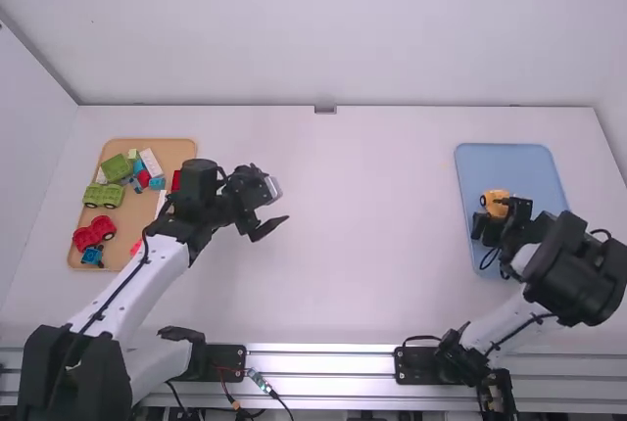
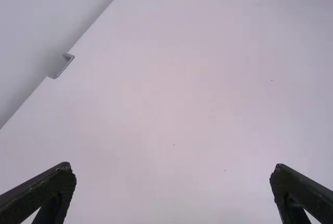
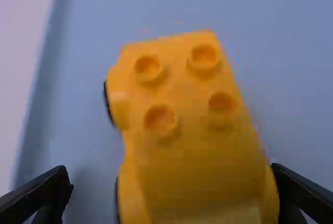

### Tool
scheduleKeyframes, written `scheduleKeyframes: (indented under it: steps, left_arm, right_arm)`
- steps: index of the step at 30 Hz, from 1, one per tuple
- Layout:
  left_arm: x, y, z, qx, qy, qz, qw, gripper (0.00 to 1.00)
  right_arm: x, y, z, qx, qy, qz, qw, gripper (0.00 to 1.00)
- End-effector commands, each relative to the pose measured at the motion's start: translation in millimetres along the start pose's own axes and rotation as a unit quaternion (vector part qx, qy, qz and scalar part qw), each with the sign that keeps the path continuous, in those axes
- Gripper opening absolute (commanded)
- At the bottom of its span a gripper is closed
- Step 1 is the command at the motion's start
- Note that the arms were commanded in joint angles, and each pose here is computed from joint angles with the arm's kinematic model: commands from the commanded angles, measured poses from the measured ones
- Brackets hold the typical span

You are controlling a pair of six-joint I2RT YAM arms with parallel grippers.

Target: Assemble lego blocks to make yellow taxi

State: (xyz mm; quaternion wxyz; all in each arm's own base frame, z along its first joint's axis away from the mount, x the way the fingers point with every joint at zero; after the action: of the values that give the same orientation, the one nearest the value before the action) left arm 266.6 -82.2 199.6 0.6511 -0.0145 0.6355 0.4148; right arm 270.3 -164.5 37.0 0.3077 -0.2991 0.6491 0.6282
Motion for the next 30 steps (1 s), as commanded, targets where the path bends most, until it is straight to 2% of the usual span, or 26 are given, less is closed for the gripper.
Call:
scheduleKeyframes:
  steps: [1, 5, 10, 13, 16, 19, 23, 30]
  left_arm:
    - [-4, 3, -1, -0.003, 0.023, -0.012, 1.000, 0.99]
    - [-5, 4, 8, -0.049, 0.080, -0.004, 0.996, 0.99]
    - [-5, 4, 11, -0.066, 0.105, -0.002, 0.992, 0.99]
    - [0, 8, 28, -0.164, 0.218, 0.011, 0.962, 0.99]
    - [3, 9, 30, -0.187, 0.235, 0.022, 0.954, 0.99]
    - [5, 10, 31, -0.200, 0.258, 0.025, 0.945, 0.99]
    - [15, 16, 36, -0.264, 0.323, 0.046, 0.908, 0.99]
    - [19, 20, 34, -0.276, 0.325, 0.060, 0.902, 0.99]
  right_arm:
    - [-15, 21, 1, 0.024, -0.012, -0.019, 0.999, 0.99]
    - [-39, 49, 16, 0.028, -0.008, -0.037, 0.999, 0.99]
    - [-66, 77, 38, 0.033, -0.009, -0.057, 0.998, 0.99]
    - [-86, 98, 66, 0.011, 0.018, -0.082, 0.996, 0.99]
    - [-98, 109, 93, -0.017, 0.037, -0.095, 0.995, 0.99]
    - [-102, 117, 113, -0.026, 0.042, -0.097, 0.994, 0.99]
    - [-103, 128, 144, -0.054, 0.073, -0.098, 0.991, 0.99]
    - [-103, 135, 188, -0.085, 0.111, -0.105, 0.985, 0.99]
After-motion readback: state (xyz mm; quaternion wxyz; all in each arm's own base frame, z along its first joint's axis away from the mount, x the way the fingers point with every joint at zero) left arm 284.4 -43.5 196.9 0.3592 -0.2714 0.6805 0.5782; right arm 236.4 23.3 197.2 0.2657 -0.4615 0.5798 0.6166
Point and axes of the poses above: each hand's point on the last joint's axis, 136 mm out from that joint toward the fingers, its own y axis back along the fingers, its own z axis along the line the jaws close on, x = y × z, the point moved 9 cm from there along y, back along the fingers, and after that the axes turned 5 degrees about y, right-handed, at the moved point
